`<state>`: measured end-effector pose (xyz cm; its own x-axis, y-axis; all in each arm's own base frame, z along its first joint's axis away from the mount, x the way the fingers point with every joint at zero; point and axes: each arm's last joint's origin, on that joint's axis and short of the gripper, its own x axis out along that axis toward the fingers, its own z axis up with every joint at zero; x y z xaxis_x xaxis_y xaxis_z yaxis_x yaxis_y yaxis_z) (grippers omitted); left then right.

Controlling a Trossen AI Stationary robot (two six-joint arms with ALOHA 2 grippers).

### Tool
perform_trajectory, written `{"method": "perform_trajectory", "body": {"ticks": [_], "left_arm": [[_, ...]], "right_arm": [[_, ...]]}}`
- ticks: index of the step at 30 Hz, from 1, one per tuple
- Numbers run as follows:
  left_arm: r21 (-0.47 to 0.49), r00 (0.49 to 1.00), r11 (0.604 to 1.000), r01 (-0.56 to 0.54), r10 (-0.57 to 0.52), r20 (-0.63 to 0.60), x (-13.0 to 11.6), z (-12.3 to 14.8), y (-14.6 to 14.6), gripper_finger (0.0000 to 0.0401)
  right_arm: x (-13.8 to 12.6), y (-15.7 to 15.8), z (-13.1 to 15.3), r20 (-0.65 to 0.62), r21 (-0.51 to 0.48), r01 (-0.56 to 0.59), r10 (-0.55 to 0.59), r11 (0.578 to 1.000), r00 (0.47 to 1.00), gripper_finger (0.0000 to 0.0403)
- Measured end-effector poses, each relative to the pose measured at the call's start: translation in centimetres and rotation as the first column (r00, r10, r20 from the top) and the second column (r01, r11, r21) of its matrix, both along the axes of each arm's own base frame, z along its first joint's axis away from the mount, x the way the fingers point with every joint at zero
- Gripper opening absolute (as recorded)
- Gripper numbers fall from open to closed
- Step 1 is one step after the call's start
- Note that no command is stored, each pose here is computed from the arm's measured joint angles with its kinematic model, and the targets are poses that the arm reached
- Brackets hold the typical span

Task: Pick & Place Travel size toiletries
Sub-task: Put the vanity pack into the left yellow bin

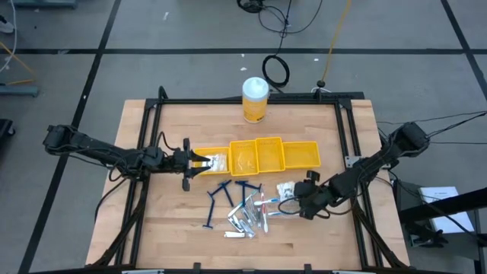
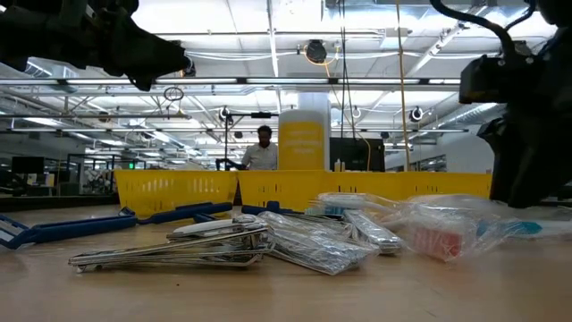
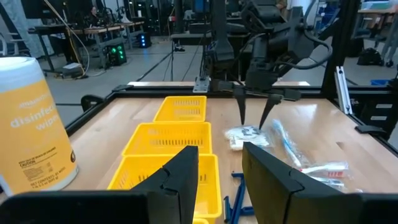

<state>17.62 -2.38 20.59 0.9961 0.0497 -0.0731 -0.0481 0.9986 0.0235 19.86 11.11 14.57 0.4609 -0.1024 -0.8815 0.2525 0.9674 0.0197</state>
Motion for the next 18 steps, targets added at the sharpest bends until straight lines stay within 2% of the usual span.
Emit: {"method": "perform_trajectory", "body": {"ticks": [7,16,18], "left_arm": [[-0.016,1.0,1.0,-0.008,0.008,0.001,0.0,0.0,0.03,0.0124],[-0.016,1.0,1.0,-0.012,0.012,0.001,0.0,0.0,0.05,0.0124],[-0.016,1.0,1.0,-0.012,0.012,0.001,0.0,0.0,0.05,0.0124]], "right_arm": [[0.08,0.05,0.04,0.009,0.004,-0.003,0.003,1.0,1.0,0.0127],[0.08,0.05,0.04,0.009,0.003,-0.005,0.005,1.0,1.0,0.0015],[0.08,0.05,0.04,0.008,0.002,-0.008,0.008,1.0,1.0,0.0005]]}}
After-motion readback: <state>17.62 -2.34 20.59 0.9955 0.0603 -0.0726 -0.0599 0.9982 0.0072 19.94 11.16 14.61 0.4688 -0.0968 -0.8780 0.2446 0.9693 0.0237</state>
